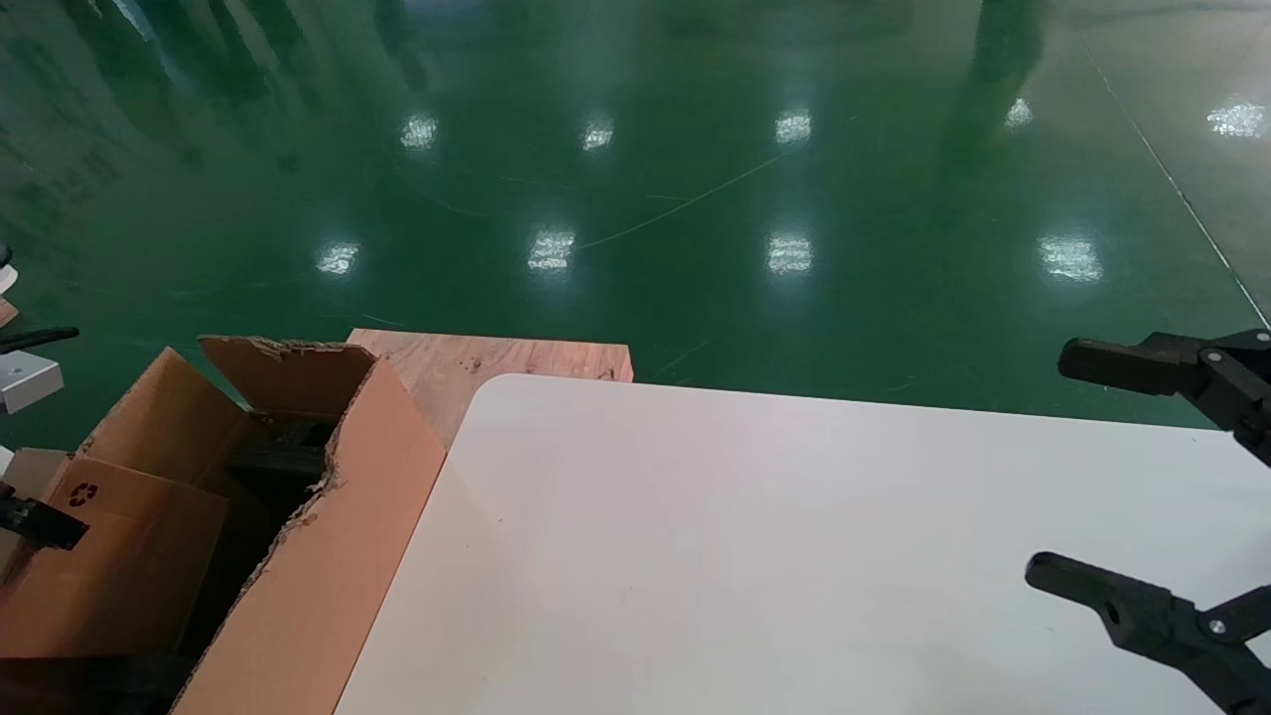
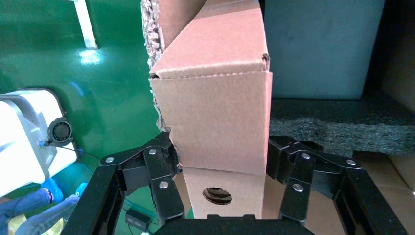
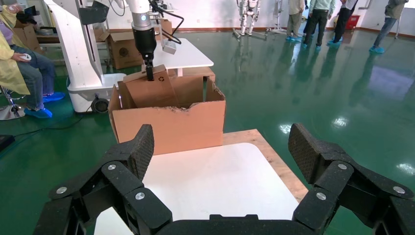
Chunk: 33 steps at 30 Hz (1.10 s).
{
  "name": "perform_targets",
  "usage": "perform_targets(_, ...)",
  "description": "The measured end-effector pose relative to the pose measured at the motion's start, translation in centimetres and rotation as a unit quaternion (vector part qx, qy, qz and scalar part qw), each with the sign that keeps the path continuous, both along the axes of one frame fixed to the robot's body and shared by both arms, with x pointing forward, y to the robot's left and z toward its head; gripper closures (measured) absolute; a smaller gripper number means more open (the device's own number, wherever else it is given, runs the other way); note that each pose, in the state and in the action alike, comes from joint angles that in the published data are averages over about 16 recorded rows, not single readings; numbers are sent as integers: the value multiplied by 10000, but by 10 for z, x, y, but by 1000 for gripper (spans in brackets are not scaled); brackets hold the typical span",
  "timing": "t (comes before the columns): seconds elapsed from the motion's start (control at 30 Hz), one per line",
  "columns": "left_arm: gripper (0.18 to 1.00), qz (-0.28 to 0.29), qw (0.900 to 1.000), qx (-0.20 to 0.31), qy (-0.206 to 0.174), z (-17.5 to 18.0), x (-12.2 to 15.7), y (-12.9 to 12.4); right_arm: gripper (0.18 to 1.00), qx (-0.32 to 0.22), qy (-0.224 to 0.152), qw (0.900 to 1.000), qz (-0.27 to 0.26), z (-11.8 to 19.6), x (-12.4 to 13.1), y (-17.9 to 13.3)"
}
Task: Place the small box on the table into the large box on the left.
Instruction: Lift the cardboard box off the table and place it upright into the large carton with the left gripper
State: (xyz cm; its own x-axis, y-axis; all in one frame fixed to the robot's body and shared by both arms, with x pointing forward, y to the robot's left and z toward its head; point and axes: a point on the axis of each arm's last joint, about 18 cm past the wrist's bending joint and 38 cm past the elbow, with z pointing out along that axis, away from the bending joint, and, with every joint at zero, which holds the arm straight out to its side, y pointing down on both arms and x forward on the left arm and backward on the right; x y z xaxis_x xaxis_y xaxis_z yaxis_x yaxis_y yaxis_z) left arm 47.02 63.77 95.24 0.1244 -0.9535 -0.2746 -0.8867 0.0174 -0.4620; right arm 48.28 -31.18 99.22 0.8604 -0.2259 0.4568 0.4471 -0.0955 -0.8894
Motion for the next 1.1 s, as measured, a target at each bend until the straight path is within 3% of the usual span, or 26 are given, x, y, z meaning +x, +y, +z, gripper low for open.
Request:
perform_targets(0.67, 852, 75, 9999, -15, 71, -8, -1, 6, 178, 2, 1, 10000, -2, 0, 0, 0)
perform_targets(1.1, 644, 51, 10000, -8, 60, -6, 0, 5, 178, 2, 1, 10000, -2, 0, 0, 0)
